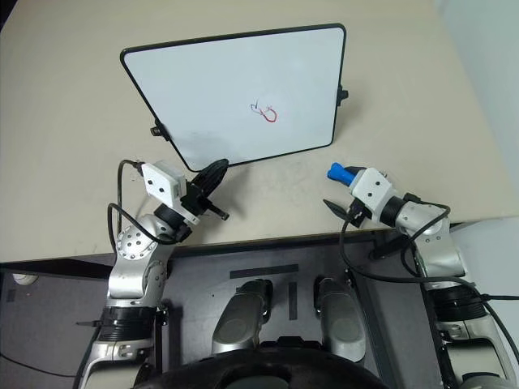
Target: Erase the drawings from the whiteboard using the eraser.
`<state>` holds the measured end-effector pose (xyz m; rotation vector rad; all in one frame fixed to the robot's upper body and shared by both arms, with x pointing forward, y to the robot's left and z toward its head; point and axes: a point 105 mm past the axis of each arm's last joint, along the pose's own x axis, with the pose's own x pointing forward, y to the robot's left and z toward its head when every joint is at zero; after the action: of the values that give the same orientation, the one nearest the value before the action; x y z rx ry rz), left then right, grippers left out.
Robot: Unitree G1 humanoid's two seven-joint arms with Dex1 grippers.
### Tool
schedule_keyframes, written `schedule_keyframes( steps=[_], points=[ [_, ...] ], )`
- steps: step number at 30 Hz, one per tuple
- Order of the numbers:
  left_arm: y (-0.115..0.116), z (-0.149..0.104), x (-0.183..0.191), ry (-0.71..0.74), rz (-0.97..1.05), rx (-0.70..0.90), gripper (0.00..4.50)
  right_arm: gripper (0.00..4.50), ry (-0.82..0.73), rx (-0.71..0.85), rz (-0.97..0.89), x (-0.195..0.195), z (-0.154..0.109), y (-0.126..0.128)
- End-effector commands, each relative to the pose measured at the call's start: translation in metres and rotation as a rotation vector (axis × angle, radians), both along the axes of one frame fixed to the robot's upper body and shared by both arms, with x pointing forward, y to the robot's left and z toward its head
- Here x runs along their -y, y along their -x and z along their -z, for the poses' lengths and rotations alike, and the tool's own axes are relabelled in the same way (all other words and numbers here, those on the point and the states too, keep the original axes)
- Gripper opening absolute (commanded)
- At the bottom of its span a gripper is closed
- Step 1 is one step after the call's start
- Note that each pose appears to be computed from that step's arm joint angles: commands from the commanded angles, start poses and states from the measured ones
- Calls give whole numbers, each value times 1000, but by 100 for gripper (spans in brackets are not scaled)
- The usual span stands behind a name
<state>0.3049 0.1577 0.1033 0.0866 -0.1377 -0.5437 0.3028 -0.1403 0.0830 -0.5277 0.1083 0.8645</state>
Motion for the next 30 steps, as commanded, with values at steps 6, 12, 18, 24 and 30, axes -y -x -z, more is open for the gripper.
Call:
schedule_keyframes(
  steps=[6, 12, 18, 24, 30],
  points=[
    [4, -13, 7, 4, 14, 55, 0, 445, 23, -2, 19, 8, -1, -4],
    [4, -13, 6, 4, 11, 57, 0, 445, 30, -9, 42, 11, 0, -9],
    [4, -14, 6, 5, 9, 59, 0, 293, 52, -3, 65, 15, 1, -12],
    [2, -14, 7, 7, 11, 60, 0, 74, 61, 7, 79, 16, -1, -15],
    [0, -14, 7, 8, 11, 61, 0, 2, 85, 45, 67, 14, -6, -17]
  ],
)
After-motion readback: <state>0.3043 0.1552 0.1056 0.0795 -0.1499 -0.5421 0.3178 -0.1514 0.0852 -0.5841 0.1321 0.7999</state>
